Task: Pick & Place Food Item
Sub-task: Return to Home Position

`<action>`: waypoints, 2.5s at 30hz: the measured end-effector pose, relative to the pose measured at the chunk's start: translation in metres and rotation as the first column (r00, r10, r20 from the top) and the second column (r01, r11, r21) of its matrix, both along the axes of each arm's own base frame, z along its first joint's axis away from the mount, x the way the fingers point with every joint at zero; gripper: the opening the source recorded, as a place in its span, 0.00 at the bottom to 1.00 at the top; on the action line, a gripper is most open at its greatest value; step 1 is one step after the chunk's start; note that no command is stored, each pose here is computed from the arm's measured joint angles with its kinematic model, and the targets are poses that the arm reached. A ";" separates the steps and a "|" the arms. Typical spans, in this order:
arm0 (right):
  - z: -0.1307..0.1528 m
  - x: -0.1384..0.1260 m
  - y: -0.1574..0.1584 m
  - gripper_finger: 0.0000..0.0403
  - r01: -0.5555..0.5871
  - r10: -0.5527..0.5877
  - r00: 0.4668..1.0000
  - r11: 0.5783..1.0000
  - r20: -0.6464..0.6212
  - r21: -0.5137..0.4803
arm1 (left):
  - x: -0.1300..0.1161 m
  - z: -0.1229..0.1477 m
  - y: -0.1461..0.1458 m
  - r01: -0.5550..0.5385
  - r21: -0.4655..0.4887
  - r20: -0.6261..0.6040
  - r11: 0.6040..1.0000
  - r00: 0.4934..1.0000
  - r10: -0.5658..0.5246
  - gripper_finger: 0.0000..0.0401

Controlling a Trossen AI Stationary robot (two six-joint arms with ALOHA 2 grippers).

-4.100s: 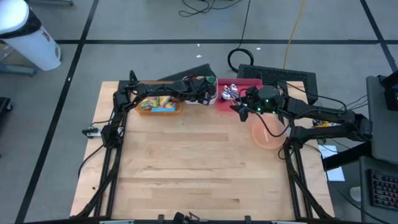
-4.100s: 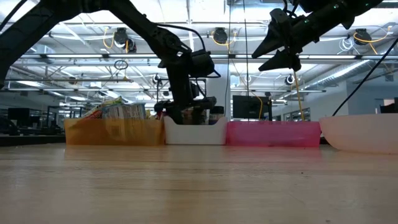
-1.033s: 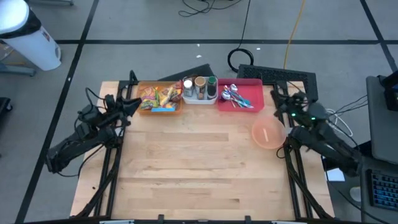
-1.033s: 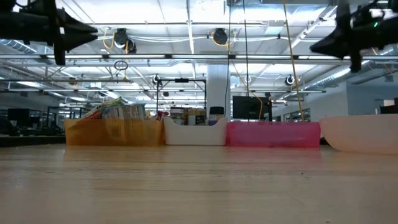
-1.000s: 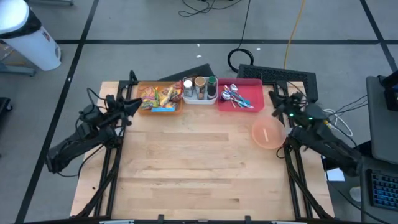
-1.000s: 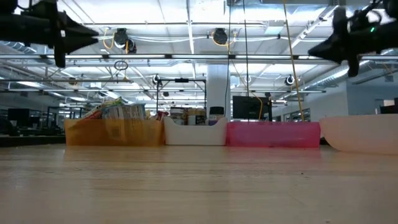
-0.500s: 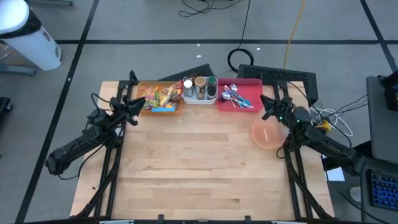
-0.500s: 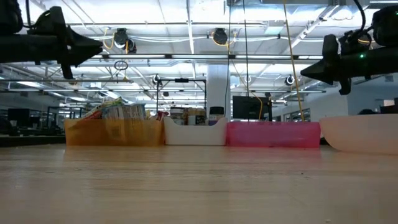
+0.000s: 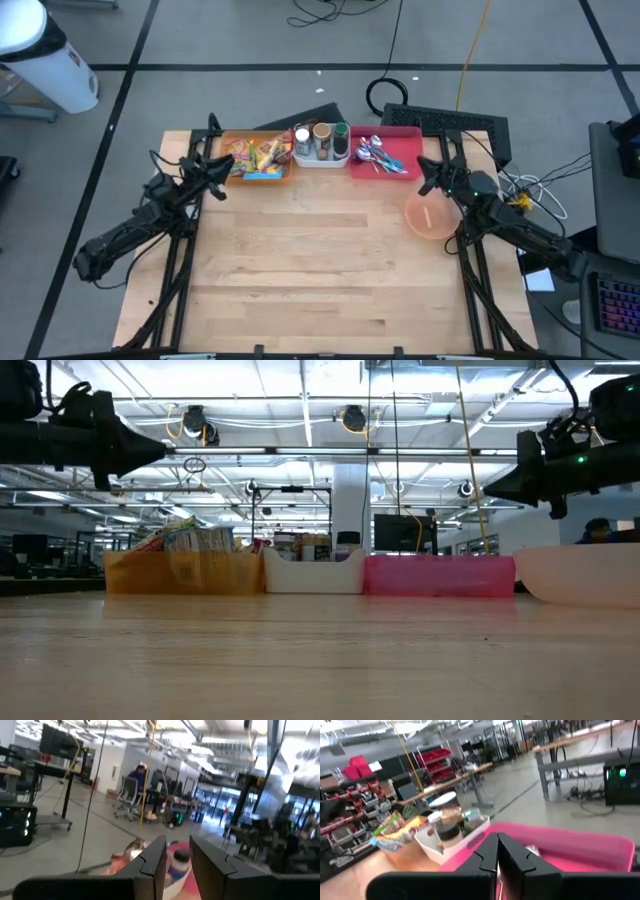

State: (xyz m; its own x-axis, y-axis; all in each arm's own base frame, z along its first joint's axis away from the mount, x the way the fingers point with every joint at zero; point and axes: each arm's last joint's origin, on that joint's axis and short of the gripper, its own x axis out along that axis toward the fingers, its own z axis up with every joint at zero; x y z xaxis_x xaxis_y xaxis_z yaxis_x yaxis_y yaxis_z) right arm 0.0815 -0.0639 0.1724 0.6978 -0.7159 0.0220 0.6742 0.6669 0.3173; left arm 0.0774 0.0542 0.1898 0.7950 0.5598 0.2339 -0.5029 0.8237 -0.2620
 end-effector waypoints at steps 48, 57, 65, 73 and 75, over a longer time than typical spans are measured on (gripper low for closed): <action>-0.004 0.001 0.000 0.01 -0.006 -0.002 0.992 0.998 -0.125 -0.059 | 0.003 -0.020 0.001 0.003 -0.141 -0.168 0.990 0.986 -0.027 0.22; -0.004 0.001 0.000 0.01 -0.006 -0.002 0.992 0.998 -0.125 -0.059 | 0.003 -0.020 0.001 0.002 -0.140 -0.168 0.990 0.985 -0.026 0.22; -0.004 0.001 0.000 0.01 -0.006 -0.002 0.992 0.998 -0.124 -0.059 | 0.003 -0.020 0.001 0.002 -0.141 -0.169 0.990 0.985 -0.026 0.22; -0.004 0.001 0.000 0.01 -0.006 -0.001 0.992 0.998 -0.124 -0.059 | 0.003 -0.020 0.001 0.002 -0.141 -0.168 0.990 0.985 -0.026 0.22; -0.004 0.001 0.000 0.01 -0.007 -0.001 0.992 0.998 -0.124 -0.059 | 0.003 -0.020 0.001 0.002 -0.141 -0.168 0.990 0.985 -0.027 0.22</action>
State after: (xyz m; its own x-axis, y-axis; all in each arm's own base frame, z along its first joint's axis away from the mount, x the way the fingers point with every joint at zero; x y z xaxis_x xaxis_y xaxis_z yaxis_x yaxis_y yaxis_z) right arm 0.0821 -0.0642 0.1680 0.6998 -0.7140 -0.0227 0.7041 0.6840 0.1909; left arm 0.0801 0.0556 0.1694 0.8246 0.5656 0.0152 -0.5382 0.7923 -0.2874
